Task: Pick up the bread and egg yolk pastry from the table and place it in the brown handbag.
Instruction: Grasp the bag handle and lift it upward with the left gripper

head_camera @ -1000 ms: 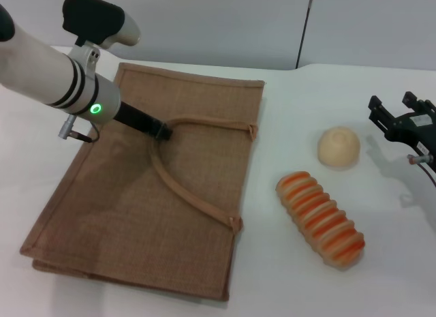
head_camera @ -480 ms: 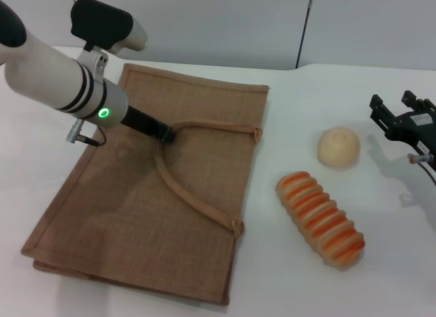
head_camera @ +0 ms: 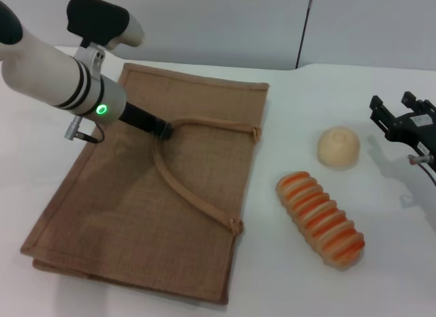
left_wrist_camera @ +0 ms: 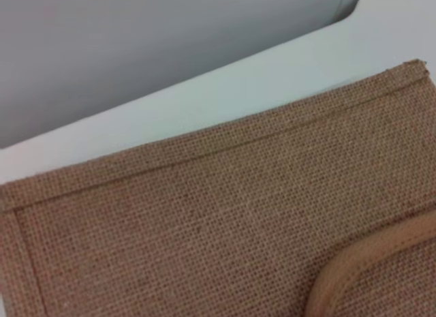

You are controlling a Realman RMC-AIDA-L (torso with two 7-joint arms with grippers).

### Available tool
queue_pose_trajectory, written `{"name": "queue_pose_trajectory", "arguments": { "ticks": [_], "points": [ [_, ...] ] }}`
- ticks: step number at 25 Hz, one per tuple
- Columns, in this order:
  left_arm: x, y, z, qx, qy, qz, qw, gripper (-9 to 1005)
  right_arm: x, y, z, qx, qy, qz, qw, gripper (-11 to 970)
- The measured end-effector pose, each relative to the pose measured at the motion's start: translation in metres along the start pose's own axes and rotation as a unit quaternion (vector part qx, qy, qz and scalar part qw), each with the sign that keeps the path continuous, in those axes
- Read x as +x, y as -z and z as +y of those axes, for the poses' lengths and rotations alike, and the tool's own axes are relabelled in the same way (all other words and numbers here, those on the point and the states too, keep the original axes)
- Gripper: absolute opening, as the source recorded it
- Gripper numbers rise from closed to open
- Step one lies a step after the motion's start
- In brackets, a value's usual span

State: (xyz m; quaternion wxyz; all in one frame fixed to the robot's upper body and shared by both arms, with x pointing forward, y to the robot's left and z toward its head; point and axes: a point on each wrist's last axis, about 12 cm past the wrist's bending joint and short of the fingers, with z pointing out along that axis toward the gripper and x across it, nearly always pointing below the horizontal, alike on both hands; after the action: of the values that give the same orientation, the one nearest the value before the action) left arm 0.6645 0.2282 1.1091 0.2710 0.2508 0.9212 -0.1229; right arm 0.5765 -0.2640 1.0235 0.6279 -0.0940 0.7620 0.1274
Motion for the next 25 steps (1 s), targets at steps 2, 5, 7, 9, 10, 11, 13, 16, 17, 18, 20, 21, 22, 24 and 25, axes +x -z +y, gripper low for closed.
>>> {"name": "queue_pose_trajectory", "arguments": {
  "ticks": [2, 5, 7, 9, 10, 11, 13, 16, 17, 18, 20, 21, 22, 24, 25],
  "points": [
    [-0.001, 0.001, 0.001, -0.001, 0.000, -0.002, 1.000, 132, 0.001, 0.001, 0.000, 0.001, 0.000, 0.001, 1.000, 655],
    [-0.004, 0.005, 0.003, -0.003, -0.006, -0.005, 1.000, 125, 0.002, 0.001, -0.001, 0.003, 0.000, 0.004, 1.000, 649],
    [-0.009, 0.010, 0.004, -0.004, -0.015, -0.010, 1.000, 122, 0.003, 0.002, -0.002, 0.004, 0.000, 0.006, 1.000, 646],
    [-0.015, 0.017, 0.004, -0.003, -0.025, -0.019, 1.000, 122, 0.003, 0.002, -0.002, 0.005, 0.001, 0.007, 1.000, 643],
    [-0.018, 0.020, 0.003, -0.001, -0.030, -0.022, 0.999, 122, 0.003, 0.002, -0.002, 0.005, 0.001, 0.007, 1.000, 641],
    [-0.023, 0.025, 0.003, 0.000, -0.035, -0.028, 0.999, 122, 0.003, 0.002, -0.002, 0.005, 0.001, 0.008, 1.000, 640],
    [-0.031, 0.037, 0.002, 0.004, -0.047, -0.039, 0.998, 121, 0.003, 0.002, -0.003, 0.006, 0.002, 0.008, 1.000, 639],
    [-0.038, 0.056, -0.003, 0.014, -0.064, -0.049, 0.997, 121, 0.005, 0.002, -0.004, 0.009, 0.003, 0.016, 1.000, 637],
    [-0.040, 0.063, -0.006, 0.019, -0.070, -0.054, 0.996, 121, 0.006, 0.002, -0.004, 0.011, 0.003, 0.019, 1.000, 636],
    [-0.043, 0.071, -0.009, 0.022, -0.077, -0.061, 0.995, 121, 0.006, 0.003, -0.005, 0.012, 0.004, 0.022, 1.000, 635],
    [-0.048, 0.089, -0.016, 0.027, -0.092, -0.081, 0.992, 121, 0.007, 0.003, -0.005, 0.014, 0.004, 0.025, 1.000, 635],
    [-0.049, 0.097, -0.019, 0.029, -0.097, -0.090, 0.991, 121, 0.007, 0.003, -0.005, 0.014, 0.004, 0.025, 1.000, 636],
    [-0.050, 0.104, -0.021, 0.031, -0.101, -0.097, 0.990, 121, 0.007, 0.003, -0.005, 0.014, 0.005, 0.025, 1.000, 636],
    [-0.053, 0.121, -0.026, 0.031, -0.110, -0.115, 0.987, 121, 0.007, 0.003, -0.006, 0.014, 0.005, 0.024, 1.000, 636],
    [-0.054, 0.128, -0.028, 0.029, -0.113, -0.121, 0.986, 120, 0.007, 0.003, -0.006, 0.015, 0.005, 0.024, 1.000, 636]
  ]
}}
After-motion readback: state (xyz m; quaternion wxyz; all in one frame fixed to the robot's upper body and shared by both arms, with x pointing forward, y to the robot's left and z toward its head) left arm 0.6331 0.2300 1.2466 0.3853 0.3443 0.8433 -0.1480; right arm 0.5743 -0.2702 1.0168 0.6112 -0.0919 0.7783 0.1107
